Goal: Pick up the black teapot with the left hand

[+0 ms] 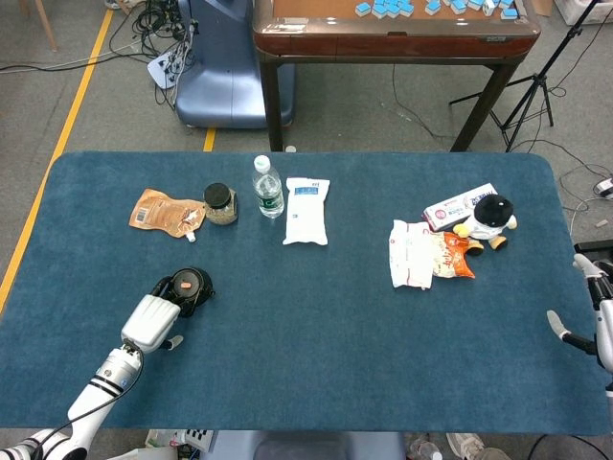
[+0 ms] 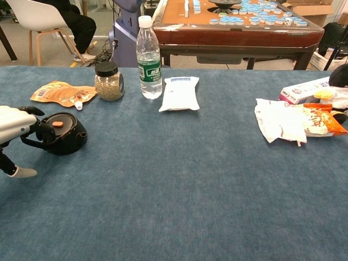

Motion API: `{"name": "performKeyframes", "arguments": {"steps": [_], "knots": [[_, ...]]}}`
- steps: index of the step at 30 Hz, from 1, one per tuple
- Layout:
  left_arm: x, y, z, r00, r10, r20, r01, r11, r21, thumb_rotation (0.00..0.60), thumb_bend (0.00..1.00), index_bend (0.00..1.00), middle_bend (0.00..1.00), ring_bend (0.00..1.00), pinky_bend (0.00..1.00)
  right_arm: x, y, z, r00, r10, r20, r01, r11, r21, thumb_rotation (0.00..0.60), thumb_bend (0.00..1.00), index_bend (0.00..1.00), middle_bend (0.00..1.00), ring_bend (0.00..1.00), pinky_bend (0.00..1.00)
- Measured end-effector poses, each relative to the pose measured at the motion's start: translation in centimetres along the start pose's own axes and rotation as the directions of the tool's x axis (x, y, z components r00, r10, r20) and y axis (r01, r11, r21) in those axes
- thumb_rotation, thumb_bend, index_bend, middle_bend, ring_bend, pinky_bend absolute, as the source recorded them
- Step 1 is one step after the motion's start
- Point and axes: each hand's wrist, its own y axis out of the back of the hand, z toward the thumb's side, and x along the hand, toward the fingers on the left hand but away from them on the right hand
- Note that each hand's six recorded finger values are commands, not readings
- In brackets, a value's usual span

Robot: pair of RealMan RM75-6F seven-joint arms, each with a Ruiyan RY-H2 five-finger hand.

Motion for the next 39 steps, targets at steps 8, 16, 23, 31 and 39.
{"name": "performKeyframes", "arguments": {"steps": [8, 16, 23, 31, 39], "knots": [[0.1, -0.2, 0.2, 1.000, 0.000, -0.004, 0.000, 1.000, -0.005, 0.600, 0.16, 0.48, 0.47, 0.35, 0.06, 0.1, -0.2, -0.2, 1.000, 0.006, 0.006, -0.006, 1.000, -0.004, 0.600, 0.28, 0.09, 0.22, 0.11, 0.19], [0.4, -0.2, 0.1, 0.999, 0.013, -0.030, -0.013, 1.000, -0.005, 0.600, 0.16, 0.53, 0.53, 0.40, 0.01, 0.2, -0.3, -0.5, 1.000, 0.012, 0.015, -0.012, 1.000, -0.005, 0.600, 0.28, 0.09, 0.22, 0.11, 0.19], [0.6, -0.2, 0.2, 0.999, 0.006, -0.034, -0.006, 1.000, -0.008, 0.600, 0.15, 0.61, 0.61, 0.48, 0.00, 0.2, -0.4, -0.7, 1.000, 0.015, 0.022, -0.015, 1.000, -0.007, 0.600, 0.28, 0.09, 0.22, 0.11, 0.18], [0.7, -0.7, 0.4, 0.999, -0.011, -0.034, 0.010, 1.000, -0.014, 0.600, 0.15, 0.64, 0.65, 0.51, 0.00, 0.2, -0.5, -0.8, 1.000, 0.017, 0.026, -0.017, 1.000, -0.008, 0.600, 0.28, 0.09, 0.22, 0.11, 0.17], [0.8, -0.7, 0.5, 0.999, -0.021, -0.035, 0.019, 0.999, -0.035, 0.541, 0.15, 0.74, 0.77, 0.61, 0.00, 0.3, -0.5, -1.0, 0.999, 0.015, 0.032, -0.015, 1.000, -0.011, 0.600, 0.28, 0.09, 0.22, 0.11, 0.17]]}}
